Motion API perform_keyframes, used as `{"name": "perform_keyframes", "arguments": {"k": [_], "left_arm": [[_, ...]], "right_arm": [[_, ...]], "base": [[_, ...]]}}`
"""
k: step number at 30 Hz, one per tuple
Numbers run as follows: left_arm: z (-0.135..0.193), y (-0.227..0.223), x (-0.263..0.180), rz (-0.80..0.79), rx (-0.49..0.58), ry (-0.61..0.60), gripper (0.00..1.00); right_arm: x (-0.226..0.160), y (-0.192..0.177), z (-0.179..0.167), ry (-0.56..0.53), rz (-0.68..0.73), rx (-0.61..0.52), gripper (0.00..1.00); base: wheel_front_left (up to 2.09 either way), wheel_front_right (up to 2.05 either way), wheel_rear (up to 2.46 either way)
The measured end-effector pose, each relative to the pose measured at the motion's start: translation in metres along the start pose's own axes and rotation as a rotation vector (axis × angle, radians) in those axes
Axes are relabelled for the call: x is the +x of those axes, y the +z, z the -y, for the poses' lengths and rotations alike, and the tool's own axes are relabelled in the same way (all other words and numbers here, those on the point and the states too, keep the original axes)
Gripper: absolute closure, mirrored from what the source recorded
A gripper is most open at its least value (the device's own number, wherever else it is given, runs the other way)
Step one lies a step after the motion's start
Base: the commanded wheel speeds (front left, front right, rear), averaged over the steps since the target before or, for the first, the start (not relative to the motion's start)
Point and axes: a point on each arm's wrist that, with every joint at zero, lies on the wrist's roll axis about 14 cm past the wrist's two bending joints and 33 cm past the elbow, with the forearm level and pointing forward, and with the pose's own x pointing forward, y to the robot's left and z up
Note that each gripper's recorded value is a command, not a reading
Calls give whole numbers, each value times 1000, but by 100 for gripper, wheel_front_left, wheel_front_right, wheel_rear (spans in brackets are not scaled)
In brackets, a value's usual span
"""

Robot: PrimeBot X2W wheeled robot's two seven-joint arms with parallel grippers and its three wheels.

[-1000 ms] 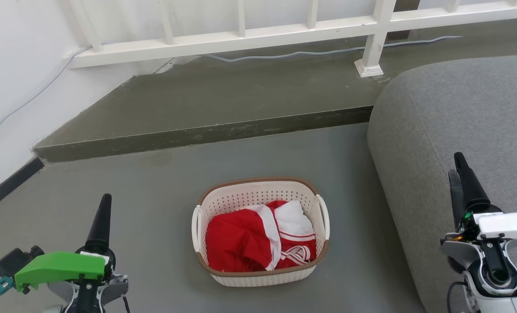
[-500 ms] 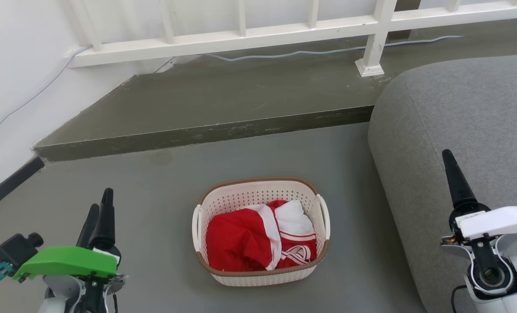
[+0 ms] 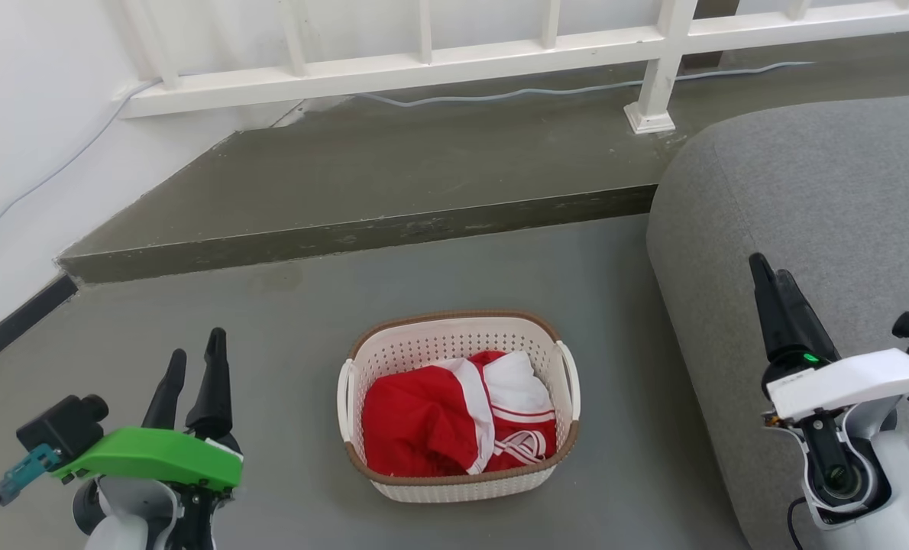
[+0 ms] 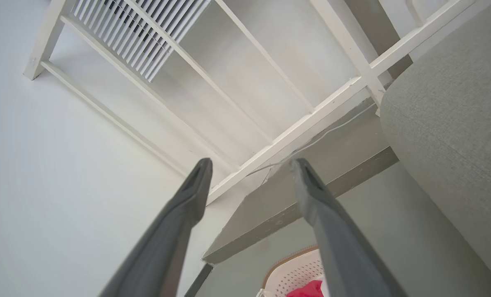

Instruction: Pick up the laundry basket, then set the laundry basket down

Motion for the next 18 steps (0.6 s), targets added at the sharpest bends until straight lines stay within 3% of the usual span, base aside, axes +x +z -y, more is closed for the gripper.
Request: {"name": "perform_keyframes", "arguments": {"k": [18], "left_arm": [[18, -5, 1, 22, 241, -52, 0]], "right_arm": [[0, -11, -18, 74, -11, -262, 0]], "base": [[0, 0, 0]]}}
